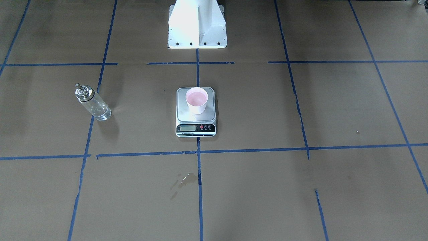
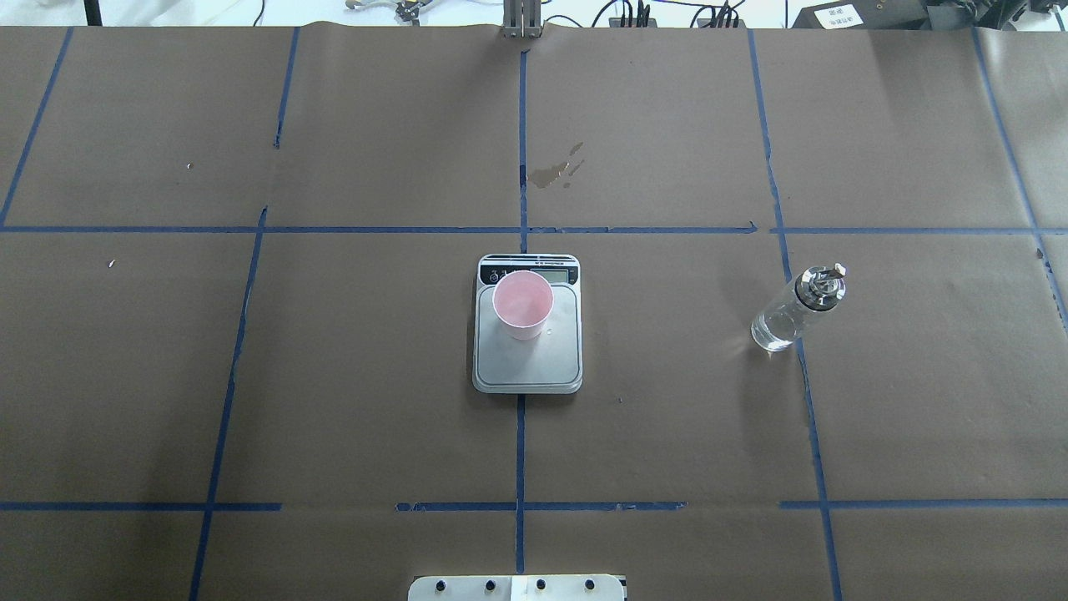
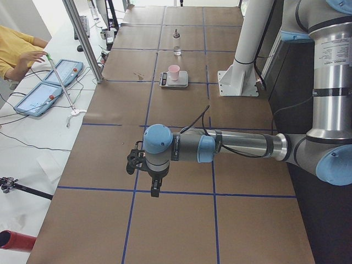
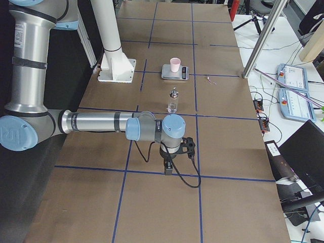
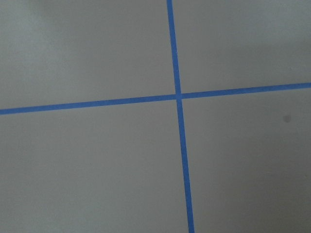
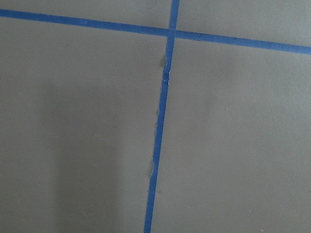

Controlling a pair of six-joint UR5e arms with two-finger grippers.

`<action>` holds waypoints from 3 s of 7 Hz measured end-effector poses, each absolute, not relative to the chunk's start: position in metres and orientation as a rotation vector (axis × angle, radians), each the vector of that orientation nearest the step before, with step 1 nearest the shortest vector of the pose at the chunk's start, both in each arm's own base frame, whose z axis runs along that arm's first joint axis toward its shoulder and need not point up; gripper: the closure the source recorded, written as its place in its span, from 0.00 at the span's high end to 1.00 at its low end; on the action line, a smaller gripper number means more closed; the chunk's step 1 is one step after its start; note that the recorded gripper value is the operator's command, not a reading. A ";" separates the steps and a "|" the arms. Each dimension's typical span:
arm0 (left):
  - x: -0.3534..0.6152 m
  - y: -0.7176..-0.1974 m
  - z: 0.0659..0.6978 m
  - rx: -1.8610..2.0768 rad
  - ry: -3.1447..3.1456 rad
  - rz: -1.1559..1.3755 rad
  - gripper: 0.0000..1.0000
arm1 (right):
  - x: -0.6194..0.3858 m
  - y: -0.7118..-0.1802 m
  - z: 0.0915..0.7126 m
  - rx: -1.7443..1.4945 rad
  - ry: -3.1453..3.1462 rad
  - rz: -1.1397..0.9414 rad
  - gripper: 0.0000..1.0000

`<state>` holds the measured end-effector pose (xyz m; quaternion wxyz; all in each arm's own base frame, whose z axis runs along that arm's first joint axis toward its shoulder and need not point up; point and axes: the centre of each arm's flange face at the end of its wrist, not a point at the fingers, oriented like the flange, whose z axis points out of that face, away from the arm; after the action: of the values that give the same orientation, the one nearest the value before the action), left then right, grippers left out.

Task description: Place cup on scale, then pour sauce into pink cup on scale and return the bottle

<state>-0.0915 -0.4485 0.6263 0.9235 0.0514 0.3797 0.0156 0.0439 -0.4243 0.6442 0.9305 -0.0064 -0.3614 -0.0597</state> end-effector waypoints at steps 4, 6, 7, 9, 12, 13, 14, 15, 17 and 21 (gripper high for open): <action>-0.091 -0.447 0.633 0.090 0.780 0.027 1.00 | 0.044 -0.423 0.646 -0.015 -0.740 -0.124 1.00; -0.091 -0.447 0.634 0.088 0.781 0.026 1.00 | 0.043 -0.423 0.646 -0.016 -0.740 -0.125 1.00; -0.091 -0.446 0.634 0.088 0.781 0.026 1.00 | 0.043 -0.423 0.646 -0.017 -0.740 -0.125 1.00; -0.091 -0.447 0.633 0.088 0.781 0.027 1.00 | 0.043 -0.423 0.646 -0.016 -0.741 -0.126 1.00; -0.091 -0.447 0.633 0.089 0.781 0.027 1.00 | 0.043 -0.423 0.645 -0.013 -0.741 -0.127 1.00; -0.091 -0.447 0.633 0.090 0.781 0.027 1.00 | 0.043 -0.423 0.645 -0.013 -0.742 -0.127 1.00; -0.091 -0.447 0.633 0.090 0.781 0.027 1.00 | 0.043 -0.423 0.645 -0.012 -0.742 -0.127 1.00; -0.091 -0.447 0.633 0.089 0.781 0.027 1.00 | 0.043 -0.423 0.645 -0.013 -0.742 -0.127 1.00; -0.091 -0.447 0.633 0.088 0.781 0.027 1.00 | 0.043 -0.423 0.645 -0.014 -0.742 -0.127 1.00; -0.090 -0.441 0.638 0.079 0.781 0.023 1.00 | 0.044 -0.422 0.647 -0.018 -0.742 -0.124 1.00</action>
<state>-0.0901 -0.4406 0.6378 0.9238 0.0386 0.3807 0.0113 0.0435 -0.4219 0.6466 0.9301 -0.0086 -0.3621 -0.0607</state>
